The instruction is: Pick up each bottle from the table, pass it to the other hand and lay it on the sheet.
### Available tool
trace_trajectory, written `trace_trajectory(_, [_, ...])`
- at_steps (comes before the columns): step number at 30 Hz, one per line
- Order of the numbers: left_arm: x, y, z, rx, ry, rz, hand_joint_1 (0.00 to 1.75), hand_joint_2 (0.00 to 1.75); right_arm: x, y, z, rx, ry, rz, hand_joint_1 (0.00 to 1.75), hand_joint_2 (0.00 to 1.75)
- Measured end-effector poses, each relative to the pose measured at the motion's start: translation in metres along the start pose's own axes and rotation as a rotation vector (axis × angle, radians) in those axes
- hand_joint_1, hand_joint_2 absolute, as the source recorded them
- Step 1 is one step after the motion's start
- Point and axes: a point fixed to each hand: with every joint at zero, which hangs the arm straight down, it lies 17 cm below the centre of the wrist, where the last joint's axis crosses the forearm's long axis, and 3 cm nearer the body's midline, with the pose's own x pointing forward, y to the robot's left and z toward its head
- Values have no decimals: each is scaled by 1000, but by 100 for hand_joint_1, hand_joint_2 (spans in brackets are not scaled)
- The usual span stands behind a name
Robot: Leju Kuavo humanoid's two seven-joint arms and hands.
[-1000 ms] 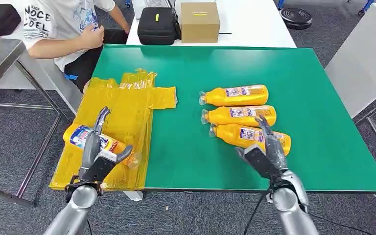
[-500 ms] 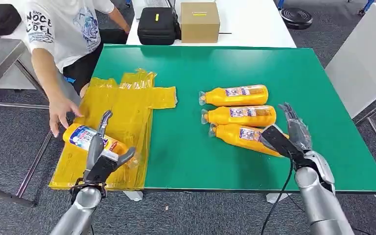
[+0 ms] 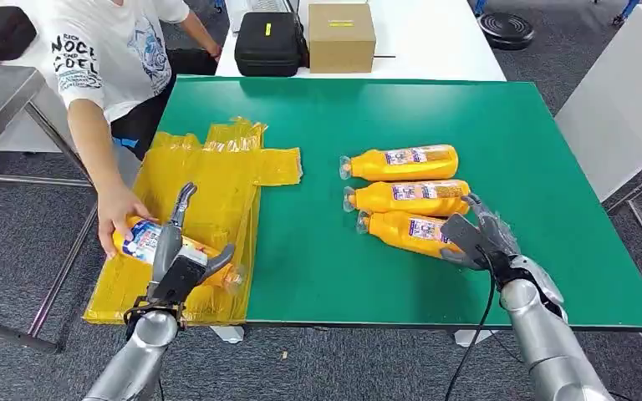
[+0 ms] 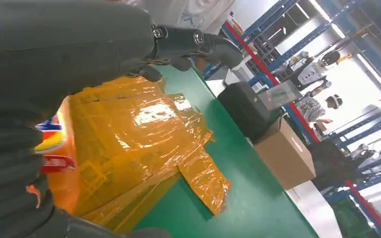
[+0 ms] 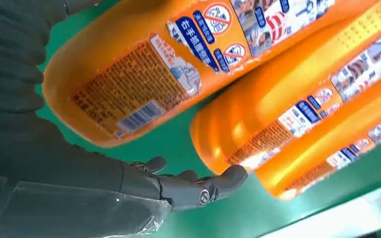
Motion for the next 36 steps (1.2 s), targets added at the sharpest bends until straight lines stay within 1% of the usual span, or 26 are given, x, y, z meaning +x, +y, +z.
trace_trajectory(10, [-6, 0, -2, -3, 20, -26, 0, 175, -6, 8, -4, 40, 15, -17, 0, 175])
trace_trajectory(21, [-4, -11, 0, -41, 22, -5, 0, 175, -15, 10, 0, 68, 29, -6, 0, 175])
trace_trajectory(36, [-3, -19, 3, -65, 37, 51, 0, 175, -42, 20, 15, 141, 99, 61, 0, 175])
